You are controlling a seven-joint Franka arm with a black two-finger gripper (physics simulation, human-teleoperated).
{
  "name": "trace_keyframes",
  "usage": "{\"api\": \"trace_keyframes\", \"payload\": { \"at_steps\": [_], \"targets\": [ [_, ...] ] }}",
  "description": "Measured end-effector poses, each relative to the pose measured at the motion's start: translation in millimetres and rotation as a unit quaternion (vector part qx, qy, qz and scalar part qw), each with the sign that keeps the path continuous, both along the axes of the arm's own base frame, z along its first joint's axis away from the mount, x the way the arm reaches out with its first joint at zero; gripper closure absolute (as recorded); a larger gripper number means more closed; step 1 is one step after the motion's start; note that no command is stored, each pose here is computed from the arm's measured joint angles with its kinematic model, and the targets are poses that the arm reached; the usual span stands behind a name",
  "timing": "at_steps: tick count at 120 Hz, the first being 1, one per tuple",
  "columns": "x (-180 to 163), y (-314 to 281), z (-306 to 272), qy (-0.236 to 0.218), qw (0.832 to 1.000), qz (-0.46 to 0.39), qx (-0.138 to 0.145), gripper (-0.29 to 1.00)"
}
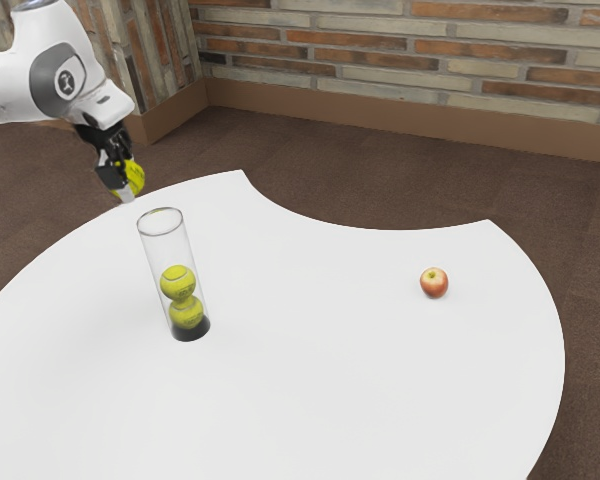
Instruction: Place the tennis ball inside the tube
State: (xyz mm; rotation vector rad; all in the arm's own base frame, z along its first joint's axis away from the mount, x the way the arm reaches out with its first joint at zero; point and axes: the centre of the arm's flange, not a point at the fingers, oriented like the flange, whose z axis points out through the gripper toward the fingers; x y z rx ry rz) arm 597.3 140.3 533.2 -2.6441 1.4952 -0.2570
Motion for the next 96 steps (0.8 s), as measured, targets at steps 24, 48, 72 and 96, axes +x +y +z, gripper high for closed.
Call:
{"api": "trace_keyframes", "payload": {
  "at_steps": [24, 48, 72, 96],
  "targets": [
    [1.8, -27.2, -7.8, 0.032, 0.999, -0.003, -0.003, 0.4],
    [-9.5, -32.1, -14.5, 0.053, 0.998, 0.013, -0.009, 0.41],
    [-11.3, -53.2, -13.9, 0.061, 0.998, 0.014, -0.011, 0.41],
    [-10.2, -55.1, -16.3, 0.064, 0.997, 0.027, -0.012, 0.41]
  ]
}}
